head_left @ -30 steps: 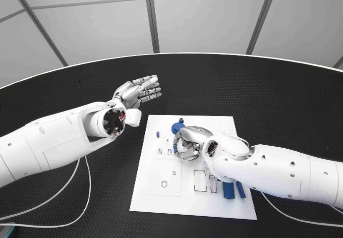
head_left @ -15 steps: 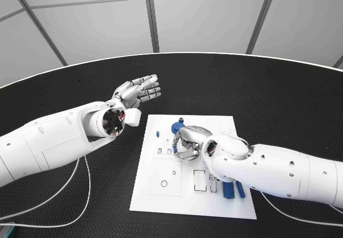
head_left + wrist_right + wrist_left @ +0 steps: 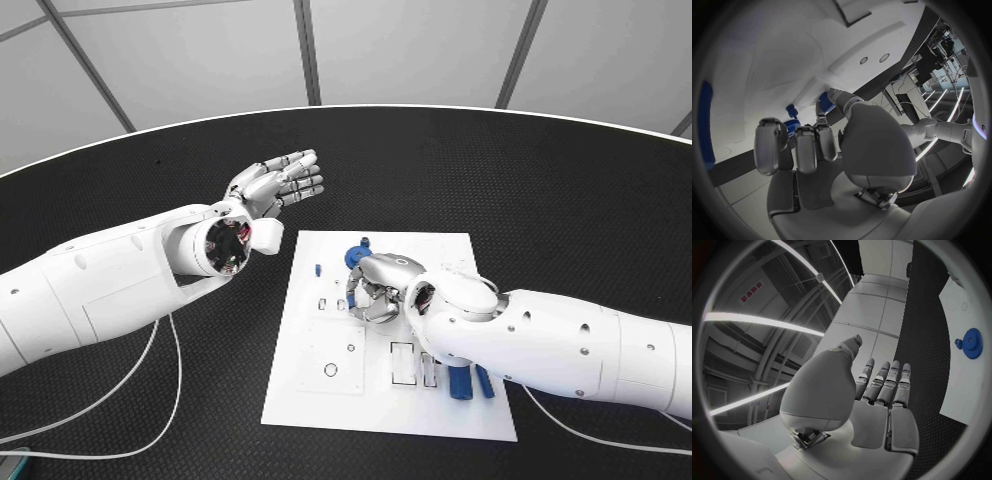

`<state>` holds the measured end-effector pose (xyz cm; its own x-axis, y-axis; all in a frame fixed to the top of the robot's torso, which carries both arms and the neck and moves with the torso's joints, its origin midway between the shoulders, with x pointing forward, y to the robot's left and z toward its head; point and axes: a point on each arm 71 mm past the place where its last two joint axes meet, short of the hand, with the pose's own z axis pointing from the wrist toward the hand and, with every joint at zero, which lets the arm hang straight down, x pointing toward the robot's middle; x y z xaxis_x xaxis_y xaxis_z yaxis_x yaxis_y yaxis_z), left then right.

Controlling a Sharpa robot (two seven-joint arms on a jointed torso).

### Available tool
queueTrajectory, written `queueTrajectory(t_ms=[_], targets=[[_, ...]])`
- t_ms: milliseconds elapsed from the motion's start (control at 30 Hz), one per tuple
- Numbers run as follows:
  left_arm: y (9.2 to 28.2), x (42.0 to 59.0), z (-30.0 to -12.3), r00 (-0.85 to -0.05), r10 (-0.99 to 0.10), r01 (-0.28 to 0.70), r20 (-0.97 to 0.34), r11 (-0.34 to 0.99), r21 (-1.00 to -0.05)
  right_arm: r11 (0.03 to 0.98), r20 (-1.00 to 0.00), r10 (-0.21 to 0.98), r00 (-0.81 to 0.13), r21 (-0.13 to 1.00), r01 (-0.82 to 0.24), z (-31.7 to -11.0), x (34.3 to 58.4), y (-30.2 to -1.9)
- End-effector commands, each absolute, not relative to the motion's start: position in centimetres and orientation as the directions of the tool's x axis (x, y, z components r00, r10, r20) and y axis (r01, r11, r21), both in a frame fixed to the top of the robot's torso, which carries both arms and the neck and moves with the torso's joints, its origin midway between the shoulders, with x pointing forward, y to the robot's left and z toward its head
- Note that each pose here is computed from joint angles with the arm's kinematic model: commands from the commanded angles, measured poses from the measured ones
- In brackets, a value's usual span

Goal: Assemble the parts on the task board

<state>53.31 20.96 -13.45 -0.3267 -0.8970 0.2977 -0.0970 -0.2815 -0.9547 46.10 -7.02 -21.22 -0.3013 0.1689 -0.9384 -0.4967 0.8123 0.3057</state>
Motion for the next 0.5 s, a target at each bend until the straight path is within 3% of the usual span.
queueTrajectory(t_ms=[33,500], targets=[[20.96,53.31,-13.45,-0.327,-0.897,-0.097,0.298,-0.281,-0.955,0.814,-0.938,0.166,-0.303,0.304,-0.495,-21.26,46.13,-7.03],[20.98,53.31,-13.45,-0.326,-0.897,-0.097,0.298,-0.281,-0.955,0.815,-0.938,0.160,-0.308,0.301,-0.495,-21.32,46.14,-6.99]])
